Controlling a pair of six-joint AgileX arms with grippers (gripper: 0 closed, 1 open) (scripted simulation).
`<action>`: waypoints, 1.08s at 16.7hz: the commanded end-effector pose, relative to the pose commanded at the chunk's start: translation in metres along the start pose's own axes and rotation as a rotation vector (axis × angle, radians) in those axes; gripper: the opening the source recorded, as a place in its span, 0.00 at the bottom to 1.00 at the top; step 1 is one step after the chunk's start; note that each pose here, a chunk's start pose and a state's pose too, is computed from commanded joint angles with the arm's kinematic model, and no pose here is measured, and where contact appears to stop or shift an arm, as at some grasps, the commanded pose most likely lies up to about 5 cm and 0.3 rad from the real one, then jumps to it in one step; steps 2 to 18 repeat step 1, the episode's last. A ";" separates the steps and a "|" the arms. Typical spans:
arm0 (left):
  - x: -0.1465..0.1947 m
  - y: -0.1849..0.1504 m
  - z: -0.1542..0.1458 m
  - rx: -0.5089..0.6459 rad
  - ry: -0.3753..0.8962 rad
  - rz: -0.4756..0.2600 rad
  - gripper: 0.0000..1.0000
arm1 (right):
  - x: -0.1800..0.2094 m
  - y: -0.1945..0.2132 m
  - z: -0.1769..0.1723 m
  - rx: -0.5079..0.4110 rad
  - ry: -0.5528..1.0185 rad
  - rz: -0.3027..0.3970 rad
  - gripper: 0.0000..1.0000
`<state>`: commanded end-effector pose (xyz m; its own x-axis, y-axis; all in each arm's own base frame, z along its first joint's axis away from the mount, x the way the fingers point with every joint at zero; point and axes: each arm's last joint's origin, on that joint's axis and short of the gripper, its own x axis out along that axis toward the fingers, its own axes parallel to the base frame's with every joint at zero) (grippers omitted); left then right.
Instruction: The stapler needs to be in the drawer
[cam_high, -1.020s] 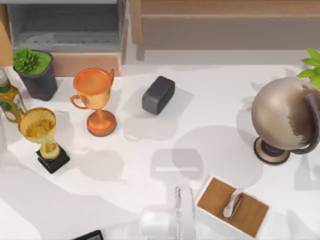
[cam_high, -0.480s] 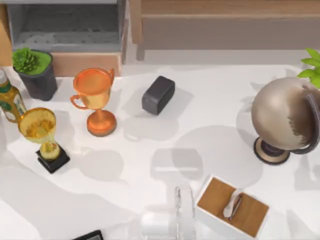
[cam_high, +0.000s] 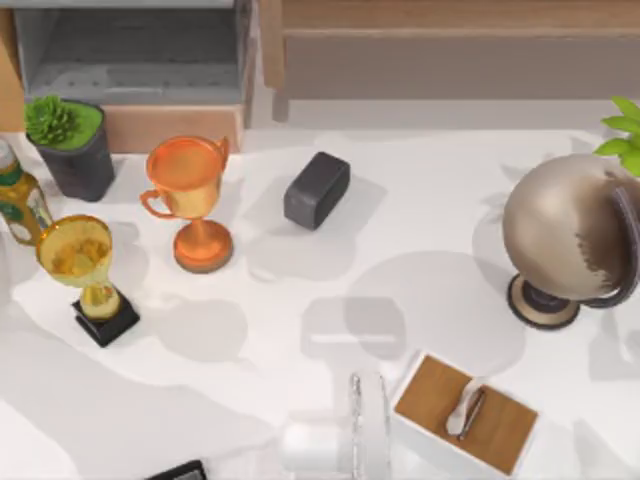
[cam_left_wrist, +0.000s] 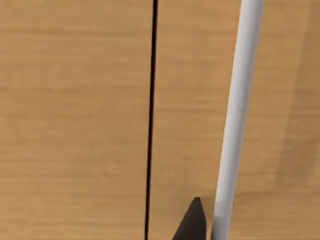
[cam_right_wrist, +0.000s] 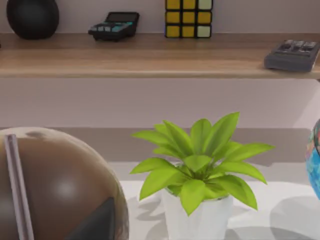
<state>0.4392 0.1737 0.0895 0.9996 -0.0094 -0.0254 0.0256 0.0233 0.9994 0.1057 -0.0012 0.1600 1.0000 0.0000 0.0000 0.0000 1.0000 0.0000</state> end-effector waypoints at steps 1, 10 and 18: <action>0.000 0.000 0.000 0.000 0.000 0.000 1.00 | 0.000 0.000 0.000 0.000 0.000 0.000 1.00; 0.000 0.000 0.000 0.000 0.000 0.000 1.00 | 0.000 0.000 0.000 0.000 0.000 0.000 1.00; 0.000 0.000 0.000 0.000 0.000 0.000 1.00 | 0.000 0.000 0.000 0.000 0.000 0.000 1.00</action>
